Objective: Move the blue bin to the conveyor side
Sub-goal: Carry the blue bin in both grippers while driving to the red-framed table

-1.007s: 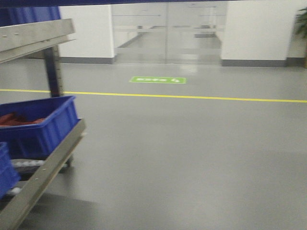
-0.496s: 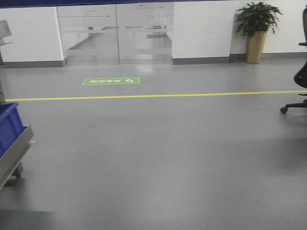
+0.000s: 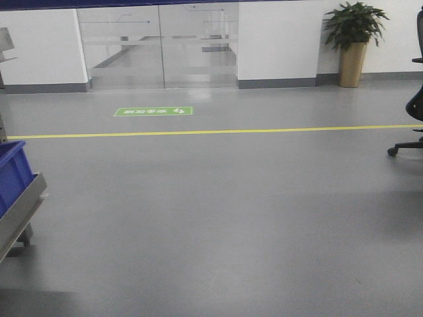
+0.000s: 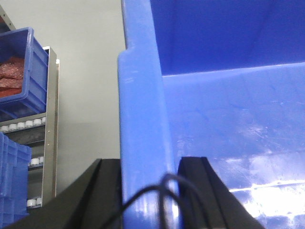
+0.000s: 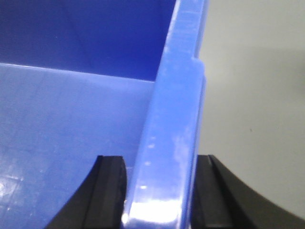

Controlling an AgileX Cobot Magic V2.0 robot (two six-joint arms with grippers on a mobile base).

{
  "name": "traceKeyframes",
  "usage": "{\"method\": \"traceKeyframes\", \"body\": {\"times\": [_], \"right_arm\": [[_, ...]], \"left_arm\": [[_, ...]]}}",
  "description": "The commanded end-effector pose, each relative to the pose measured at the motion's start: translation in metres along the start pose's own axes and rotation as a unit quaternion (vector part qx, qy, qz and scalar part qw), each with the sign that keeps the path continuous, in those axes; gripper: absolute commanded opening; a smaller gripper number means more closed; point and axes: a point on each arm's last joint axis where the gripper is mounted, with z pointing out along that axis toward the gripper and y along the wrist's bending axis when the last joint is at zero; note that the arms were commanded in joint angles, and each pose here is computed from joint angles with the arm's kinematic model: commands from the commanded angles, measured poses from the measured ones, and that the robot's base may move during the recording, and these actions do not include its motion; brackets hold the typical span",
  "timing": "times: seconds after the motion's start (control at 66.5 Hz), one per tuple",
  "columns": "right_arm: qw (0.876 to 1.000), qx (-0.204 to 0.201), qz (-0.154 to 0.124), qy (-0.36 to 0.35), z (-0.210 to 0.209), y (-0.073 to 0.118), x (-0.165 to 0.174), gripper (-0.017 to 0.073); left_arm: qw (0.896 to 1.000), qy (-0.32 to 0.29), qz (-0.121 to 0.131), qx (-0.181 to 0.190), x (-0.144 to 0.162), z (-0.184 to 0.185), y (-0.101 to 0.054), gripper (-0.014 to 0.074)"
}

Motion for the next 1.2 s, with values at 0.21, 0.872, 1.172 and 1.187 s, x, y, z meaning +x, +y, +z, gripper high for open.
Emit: {"method": "traceKeyframes", "body": {"times": [0.21,0.872,1.172,1.187], "right_arm": [[0.998,0.006,-0.012,-0.068,-0.0145,0.0017,-0.0117,-0.0078],[0.998,0.006,-0.012,-0.068,-0.0145,0.0017,-0.0117,-0.0078],[0.997,0.007,-0.012,-0.072,-0.0145,0.0016,-0.0122,-0.0078],[0.997,0.007,-0.012,-0.072,-0.0145,0.0016,-0.0122,-0.0078]], "left_arm": [[0.998,-0.061,0.004,-0.001,-0.0091,-0.0149,0.0025,-0.0020],[0.998,-0.061,0.004,-0.001,-0.0091,-0.0149,0.0025,-0.0020],[0.998,-0.062,0.004,-0.001,-0.0092,-0.0149,0.0025,-0.0020],[0.998,-0.062,0.004,-0.001,-0.0092,-0.0149,0.0025,-0.0020]]}}
